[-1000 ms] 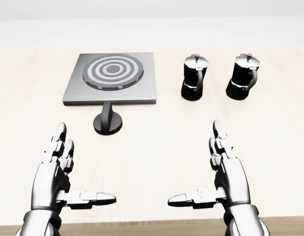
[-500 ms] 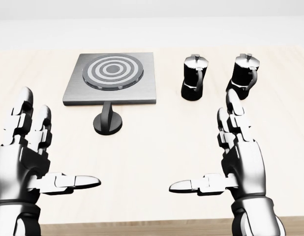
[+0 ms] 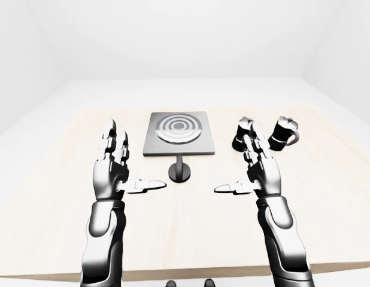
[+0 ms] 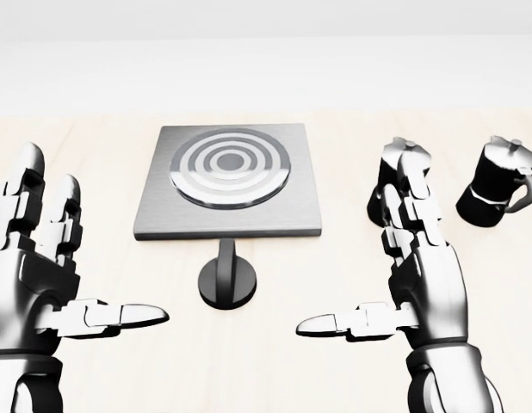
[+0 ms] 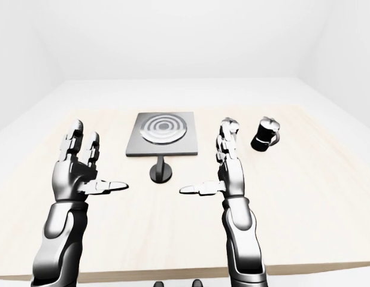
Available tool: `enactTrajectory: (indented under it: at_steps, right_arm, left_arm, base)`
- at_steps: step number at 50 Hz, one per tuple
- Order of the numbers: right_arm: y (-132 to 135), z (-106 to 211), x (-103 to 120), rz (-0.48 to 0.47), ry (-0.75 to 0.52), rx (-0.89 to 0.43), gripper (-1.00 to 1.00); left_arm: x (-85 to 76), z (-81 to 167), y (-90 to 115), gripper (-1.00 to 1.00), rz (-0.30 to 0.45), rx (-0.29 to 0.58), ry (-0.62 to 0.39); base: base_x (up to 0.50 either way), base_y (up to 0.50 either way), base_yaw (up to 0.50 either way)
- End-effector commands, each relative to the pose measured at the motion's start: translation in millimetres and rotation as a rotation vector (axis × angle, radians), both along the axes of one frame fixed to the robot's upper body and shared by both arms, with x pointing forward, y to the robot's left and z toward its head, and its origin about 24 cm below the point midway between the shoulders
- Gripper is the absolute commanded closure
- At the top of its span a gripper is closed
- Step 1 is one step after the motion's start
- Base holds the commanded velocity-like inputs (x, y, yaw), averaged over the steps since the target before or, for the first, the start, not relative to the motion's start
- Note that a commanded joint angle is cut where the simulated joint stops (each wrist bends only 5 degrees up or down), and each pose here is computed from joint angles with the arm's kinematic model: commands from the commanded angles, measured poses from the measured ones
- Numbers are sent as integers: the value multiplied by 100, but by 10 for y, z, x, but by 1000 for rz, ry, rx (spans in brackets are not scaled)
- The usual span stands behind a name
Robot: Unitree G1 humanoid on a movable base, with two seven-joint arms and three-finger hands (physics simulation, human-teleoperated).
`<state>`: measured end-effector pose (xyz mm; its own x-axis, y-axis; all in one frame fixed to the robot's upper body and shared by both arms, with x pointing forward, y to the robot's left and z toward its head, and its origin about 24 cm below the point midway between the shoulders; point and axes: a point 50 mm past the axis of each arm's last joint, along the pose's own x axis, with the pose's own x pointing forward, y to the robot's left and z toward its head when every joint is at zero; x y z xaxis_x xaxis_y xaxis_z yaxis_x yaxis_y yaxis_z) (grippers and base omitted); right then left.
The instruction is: Turn off the stove.
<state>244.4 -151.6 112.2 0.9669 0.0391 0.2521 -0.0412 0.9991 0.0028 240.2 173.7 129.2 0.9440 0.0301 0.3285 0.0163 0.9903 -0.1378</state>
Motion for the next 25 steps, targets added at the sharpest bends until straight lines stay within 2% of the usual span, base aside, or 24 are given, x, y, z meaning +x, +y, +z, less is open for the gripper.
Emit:
enactTrajectory:
  at_steps: [1, 3, 13, 17, 18, 25]
  right_arm:
    - [7, -19, 10, -3, 8, 4, -100]
    - [18, -35, 14, -5, 15, -11, -100]
    - [150, -166, 46, 21, 72, -37, -100]
    - [322, -266, 15, 126, 108, -154, -100]
    - [392, -297, -11, 196, 119, -166, -100]
    - [602, -325, -48, 307, 130, -126, -100]
  left_arm:
    - [8, -6, 9, -100, -2, -5, 2]
    - [5, 0, 12, -100, -1, -6, -1]
    - [-13, 1, 15, -100, -2, -5, -2]
    - [-17, 7, 13, -100, -4, -5, -5]
    - [-17, 4, 10, -100, -4, -6, -4]
    - [-17, 15, 5, -100, -7, -6, -8]
  base:
    - [50, 27, 0]
    - [50, 26, 0]
    - [0, 0, 0]
    - [0, 0, 0]
    - [0, 0, 0]
    - [0, 0, 0]
